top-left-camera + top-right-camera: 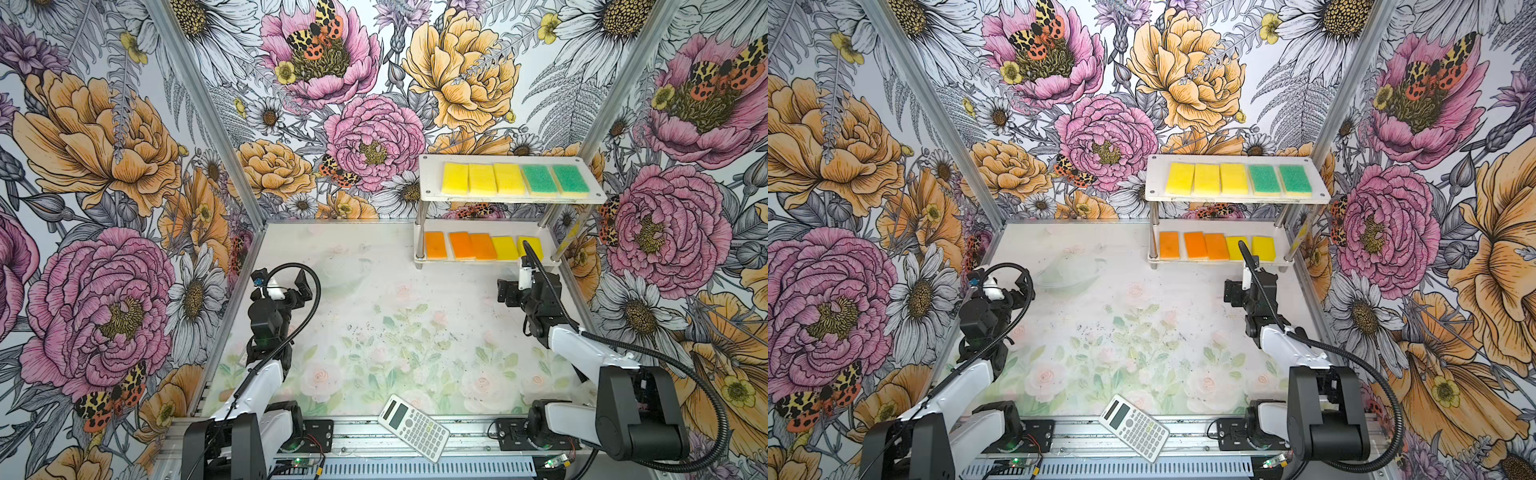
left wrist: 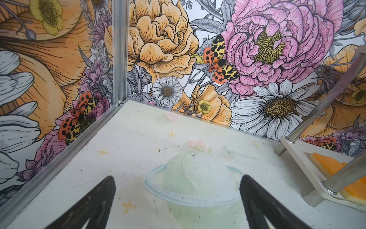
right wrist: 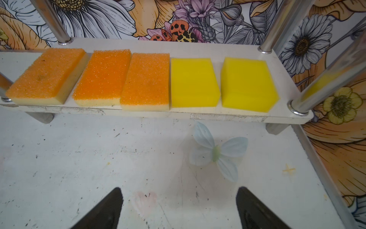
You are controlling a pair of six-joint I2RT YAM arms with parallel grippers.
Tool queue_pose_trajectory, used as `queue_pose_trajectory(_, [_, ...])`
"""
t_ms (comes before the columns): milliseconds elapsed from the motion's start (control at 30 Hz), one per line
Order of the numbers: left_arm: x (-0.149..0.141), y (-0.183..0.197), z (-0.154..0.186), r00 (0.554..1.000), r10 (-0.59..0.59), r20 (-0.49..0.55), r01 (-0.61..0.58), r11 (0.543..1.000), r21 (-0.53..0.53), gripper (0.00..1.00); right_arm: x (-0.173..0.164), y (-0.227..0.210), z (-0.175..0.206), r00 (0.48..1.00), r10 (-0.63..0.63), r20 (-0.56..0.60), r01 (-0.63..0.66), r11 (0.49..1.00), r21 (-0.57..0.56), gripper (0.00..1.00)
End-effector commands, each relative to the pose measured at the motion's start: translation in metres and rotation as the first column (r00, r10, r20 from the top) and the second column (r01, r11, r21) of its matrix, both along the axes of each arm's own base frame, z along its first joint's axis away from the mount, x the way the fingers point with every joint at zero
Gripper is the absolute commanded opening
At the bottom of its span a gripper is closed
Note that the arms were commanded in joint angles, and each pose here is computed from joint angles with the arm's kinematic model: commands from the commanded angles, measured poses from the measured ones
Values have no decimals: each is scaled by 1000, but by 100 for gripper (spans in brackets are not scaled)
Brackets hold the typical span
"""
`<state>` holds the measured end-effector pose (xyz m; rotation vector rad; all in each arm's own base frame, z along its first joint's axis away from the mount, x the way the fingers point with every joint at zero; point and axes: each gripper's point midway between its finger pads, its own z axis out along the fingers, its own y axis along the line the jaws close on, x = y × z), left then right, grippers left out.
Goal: Arrange cleaning sponges on a shelf
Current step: Reset both arms
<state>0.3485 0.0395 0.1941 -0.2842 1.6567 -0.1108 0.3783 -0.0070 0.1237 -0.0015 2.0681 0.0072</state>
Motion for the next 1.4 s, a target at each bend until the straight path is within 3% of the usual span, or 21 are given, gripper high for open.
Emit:
queue_pose_trajectory(0, [3, -2, 8, 999, -26, 47, 24, 999, 26, 99, 15, 1, 22, 987, 2, 158, -7, 1000, 31, 91])
queue_pose_trajectory(767, [35, -5, -56, 998, -62, -33, 64, 995, 79, 99, 32, -6, -8, 986, -27, 167, 29, 1000, -6, 89])
queue_pose_trajectory(1067, [33, -10, -65, 998, -65, 2, 64, 993, 102, 99, 27, -15, -11, 976, -83, 202, 86, 996, -3, 99])
queue_pose_trajectory(1233, [49, -14, -74, 992, -71, -100, 82, 991, 110, 99, 26, -16, -12, 975, -88, 204, 90, 996, -3, 100])
queue_pose_trajectory(1367, [55, -24, -75, 990, -22, -138, 50, 978, 202, 99, 25, -15, -13, 974, -86, 212, 89, 996, -4, 100])
